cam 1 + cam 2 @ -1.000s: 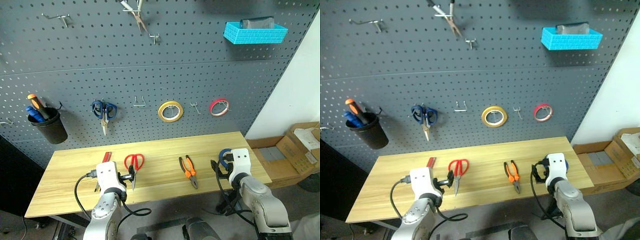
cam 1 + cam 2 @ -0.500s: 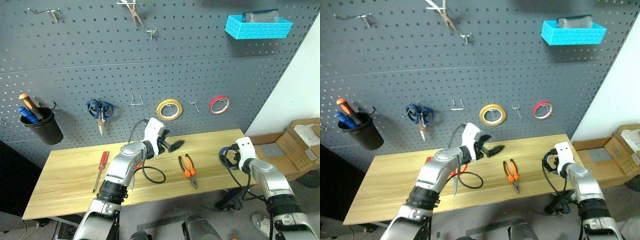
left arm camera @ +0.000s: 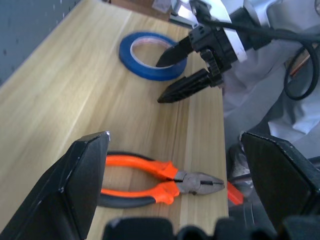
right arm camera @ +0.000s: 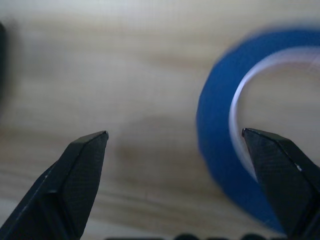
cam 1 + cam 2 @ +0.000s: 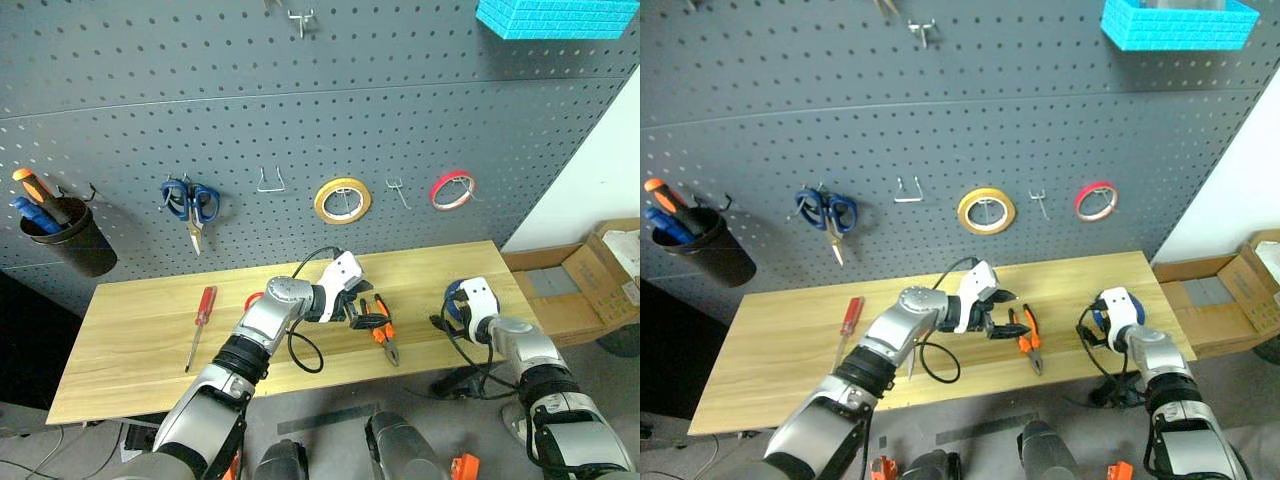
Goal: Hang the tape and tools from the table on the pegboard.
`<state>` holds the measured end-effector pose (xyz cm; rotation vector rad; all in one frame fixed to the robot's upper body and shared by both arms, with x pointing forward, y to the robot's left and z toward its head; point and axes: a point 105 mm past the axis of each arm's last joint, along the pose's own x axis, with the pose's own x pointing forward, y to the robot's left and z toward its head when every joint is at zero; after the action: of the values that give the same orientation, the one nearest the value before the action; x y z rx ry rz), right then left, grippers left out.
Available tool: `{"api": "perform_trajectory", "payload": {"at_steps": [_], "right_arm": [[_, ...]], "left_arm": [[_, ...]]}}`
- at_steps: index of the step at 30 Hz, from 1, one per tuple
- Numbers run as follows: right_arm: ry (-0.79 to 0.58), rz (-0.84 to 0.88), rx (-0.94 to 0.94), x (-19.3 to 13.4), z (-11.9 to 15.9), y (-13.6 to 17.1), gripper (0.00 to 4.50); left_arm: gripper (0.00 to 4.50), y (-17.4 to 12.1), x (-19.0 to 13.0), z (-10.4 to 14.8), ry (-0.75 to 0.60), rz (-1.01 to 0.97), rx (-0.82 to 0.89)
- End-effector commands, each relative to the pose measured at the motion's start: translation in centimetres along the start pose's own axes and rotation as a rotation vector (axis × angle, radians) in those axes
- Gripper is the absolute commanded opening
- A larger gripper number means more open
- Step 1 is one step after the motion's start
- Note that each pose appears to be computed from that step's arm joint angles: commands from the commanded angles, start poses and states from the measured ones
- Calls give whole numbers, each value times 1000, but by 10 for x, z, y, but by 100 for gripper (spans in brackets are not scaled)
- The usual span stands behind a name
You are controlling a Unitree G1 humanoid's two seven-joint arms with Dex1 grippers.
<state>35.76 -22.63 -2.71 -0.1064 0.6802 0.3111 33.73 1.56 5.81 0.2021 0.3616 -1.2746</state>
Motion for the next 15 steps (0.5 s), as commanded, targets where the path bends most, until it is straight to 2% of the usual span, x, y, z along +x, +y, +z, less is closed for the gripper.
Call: {"api": "perform_trajectory", "payload": {"at_steps": [1,5,6,8,15], "right_arm": [[26,6,-31,3,-4,-1,450],[46,-15,-25,5,-5,-8,450],[45,-15,-16,6,-4,-8,431],[41,-8,7,7,-1,-7,387],[71,-24,15,8,-5,-10,145]], "left_arm": [[449,0,1,33,-81,-16,50],[449,-4,3,46,-102,-28,68],[450,-4,3,47,-104,-29,69],[450,-5,1,49,-109,-32,66],[450,-4,-4,45,-102,-40,59]]}}
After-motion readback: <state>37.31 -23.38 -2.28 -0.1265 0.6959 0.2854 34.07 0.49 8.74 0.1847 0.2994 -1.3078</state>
